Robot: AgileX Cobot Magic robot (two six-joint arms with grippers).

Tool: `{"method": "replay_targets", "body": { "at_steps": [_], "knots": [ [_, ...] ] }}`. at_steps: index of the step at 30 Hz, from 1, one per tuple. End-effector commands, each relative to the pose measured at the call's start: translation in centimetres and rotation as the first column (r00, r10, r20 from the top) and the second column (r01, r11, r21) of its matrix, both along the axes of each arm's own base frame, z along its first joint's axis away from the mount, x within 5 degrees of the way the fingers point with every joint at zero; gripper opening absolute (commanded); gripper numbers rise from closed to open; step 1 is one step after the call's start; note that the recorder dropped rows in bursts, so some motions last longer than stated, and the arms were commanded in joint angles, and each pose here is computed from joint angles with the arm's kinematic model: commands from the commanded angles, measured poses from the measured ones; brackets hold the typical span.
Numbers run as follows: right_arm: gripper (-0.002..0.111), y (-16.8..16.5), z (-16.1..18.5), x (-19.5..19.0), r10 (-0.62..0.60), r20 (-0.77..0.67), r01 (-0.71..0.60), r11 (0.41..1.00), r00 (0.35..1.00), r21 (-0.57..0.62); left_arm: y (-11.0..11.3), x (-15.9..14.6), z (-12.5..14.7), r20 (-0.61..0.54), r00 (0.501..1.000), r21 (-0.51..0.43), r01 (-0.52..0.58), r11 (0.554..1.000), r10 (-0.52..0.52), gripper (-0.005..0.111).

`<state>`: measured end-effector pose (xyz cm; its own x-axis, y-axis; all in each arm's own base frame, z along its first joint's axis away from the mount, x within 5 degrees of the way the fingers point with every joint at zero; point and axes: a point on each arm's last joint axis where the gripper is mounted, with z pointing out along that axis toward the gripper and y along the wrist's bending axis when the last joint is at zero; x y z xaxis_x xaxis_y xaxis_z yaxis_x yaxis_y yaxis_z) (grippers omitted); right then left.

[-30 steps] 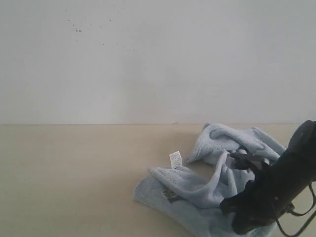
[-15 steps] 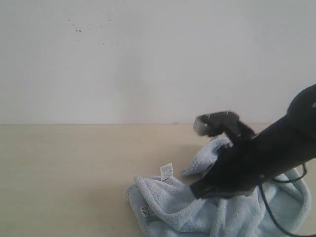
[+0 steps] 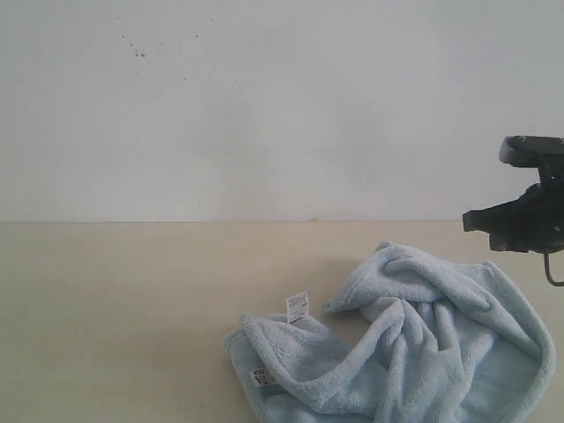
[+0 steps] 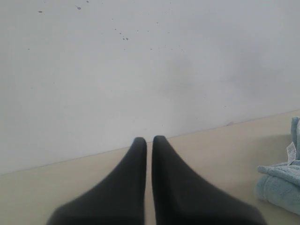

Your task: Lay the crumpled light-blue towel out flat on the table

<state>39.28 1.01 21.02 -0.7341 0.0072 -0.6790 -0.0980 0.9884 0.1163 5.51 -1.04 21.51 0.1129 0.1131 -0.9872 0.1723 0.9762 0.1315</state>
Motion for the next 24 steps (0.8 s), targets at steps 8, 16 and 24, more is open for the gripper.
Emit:
{"method": "replay_targets", "body": {
  "at_steps": [8,16,24],
  "knots": [
    [0.05,-1.3,-3.5,7.4,-0.033,-0.043,0.035,0.998,0.999,0.05,0.0,0.0,-0.2,-0.007,1.0,-0.019,-0.001,1.0,0.001,0.004],
    [0.05,-2.0,-4.6,9.8,-0.019,-0.057,0.018,1.0,0.998,-0.014,0.0,0.0,-0.2,-0.007,1.0,-0.019,-0.001,1.0,0.001,0.004],
    [0.05,-2.8,-7.6,10.6,-0.014,-0.15,-0.005,0.992,0.989,-0.129,0.0,0.0,-0.2,-0.007,1.0,-0.019,-0.001,1.0,0.001,0.004]
  ]
}}
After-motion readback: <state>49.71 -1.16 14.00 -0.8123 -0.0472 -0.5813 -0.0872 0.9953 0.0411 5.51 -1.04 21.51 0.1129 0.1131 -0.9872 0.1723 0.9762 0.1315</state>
